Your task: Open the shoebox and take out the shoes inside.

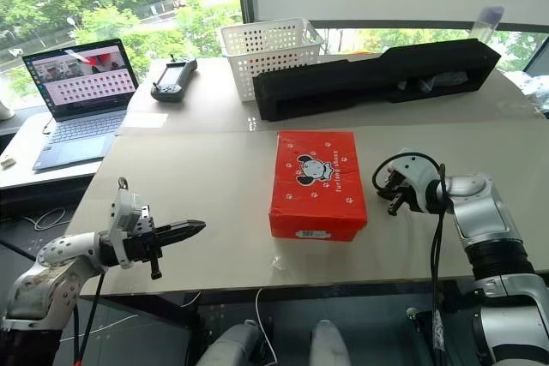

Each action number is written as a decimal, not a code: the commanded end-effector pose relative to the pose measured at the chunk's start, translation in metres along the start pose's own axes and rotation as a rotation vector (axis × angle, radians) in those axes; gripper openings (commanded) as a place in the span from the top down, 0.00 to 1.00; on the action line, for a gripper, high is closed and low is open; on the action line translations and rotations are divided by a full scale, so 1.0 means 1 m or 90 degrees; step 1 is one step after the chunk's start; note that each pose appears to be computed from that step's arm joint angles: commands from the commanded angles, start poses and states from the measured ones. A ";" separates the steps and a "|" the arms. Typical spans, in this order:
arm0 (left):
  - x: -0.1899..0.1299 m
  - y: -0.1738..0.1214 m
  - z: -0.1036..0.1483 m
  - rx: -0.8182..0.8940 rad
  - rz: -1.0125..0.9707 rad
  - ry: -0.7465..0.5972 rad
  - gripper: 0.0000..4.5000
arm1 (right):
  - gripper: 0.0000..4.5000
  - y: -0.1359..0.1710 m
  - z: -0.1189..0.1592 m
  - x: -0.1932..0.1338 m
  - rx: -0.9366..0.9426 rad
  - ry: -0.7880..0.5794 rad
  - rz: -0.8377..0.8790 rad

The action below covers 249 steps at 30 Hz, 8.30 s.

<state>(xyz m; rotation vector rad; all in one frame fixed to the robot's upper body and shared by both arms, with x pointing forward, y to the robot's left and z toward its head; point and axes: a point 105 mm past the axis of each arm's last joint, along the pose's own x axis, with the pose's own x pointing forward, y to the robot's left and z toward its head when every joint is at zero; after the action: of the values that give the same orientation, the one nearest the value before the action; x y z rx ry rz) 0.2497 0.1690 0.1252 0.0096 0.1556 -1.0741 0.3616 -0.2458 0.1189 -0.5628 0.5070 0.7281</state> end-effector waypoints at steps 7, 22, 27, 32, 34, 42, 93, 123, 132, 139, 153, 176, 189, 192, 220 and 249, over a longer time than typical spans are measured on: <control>0.010 -0.034 -0.006 -0.009 -0.016 -0.019 1.00 | 1.00 0.005 0.028 -0.003 0.051 -0.087 0.054; 0.018 -0.033 -0.011 0.006 -0.005 -0.012 1.00 | 1.00 0.003 0.059 -0.018 0.097 -0.188 0.102; 0.020 -0.032 -0.011 0.007 -0.002 -0.012 1.00 | 1.00 0.002 0.065 -0.021 0.100 -0.204 0.106; 0.021 -0.031 -0.011 0.012 0.000 -0.013 1.00 | 1.00 0.000 0.082 -0.030 0.117 -0.256 0.119; 0.022 -0.031 -0.011 0.013 0.001 -0.013 1.00 | 1.00 0.002 0.092 -0.034 0.126 -0.284 0.136; 0.024 -0.030 -0.011 0.016 0.005 -0.011 1.00 | 1.00 0.012 0.120 -0.041 0.108 -0.319 0.166; 0.003 0.070 0.088 0.133 -0.098 -0.013 1.00 | 1.00 0.060 0.184 -0.018 0.050 -0.263 0.056; 0.039 0.076 0.086 0.107 -0.138 -0.094 1.00 | 0.01 0.043 0.123 -0.001 0.116 -0.083 -0.047; 0.046 0.071 0.071 0.108 -0.125 -0.112 1.00 | 0.01 0.043 0.129 0.017 0.086 -0.069 -0.063; 0.047 0.071 0.069 0.109 -0.117 -0.113 1.00 | 0.01 0.044 0.151 0.018 0.043 -0.094 -0.065; 0.050 0.069 0.069 0.114 -0.119 -0.107 1.00 | 0.01 0.031 0.088 0.059 -0.076 0.082 -0.122; 0.052 0.068 0.069 0.120 -0.119 -0.098 1.00 | 1.00 0.046 0.093 0.066 -0.060 0.066 -0.090; 0.053 0.070 0.068 0.122 -0.113 -0.089 1.00 | 1.00 0.038 0.170 0.017 0.000 -0.104 -0.089; 0.054 0.071 0.068 0.123 -0.111 -0.086 1.00 | 1.00 0.033 0.180 0.001 0.031 -0.138 -0.084; 0.056 0.072 0.068 0.131 -0.108 -0.069 1.00 | 1.00 -0.142 0.068 -0.041 0.428 -0.332 -0.543; 0.057 0.072 0.066 0.132 -0.101 -0.068 1.00 | 0.02 -0.130 -0.014 -0.030 0.196 0.038 -0.588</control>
<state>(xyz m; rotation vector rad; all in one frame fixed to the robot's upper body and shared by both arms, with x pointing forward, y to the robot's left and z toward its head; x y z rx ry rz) 0.3475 0.1494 0.1679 0.0956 -0.0170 -1.2375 0.4341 -0.3448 0.1548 -0.4088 0.3671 -0.2347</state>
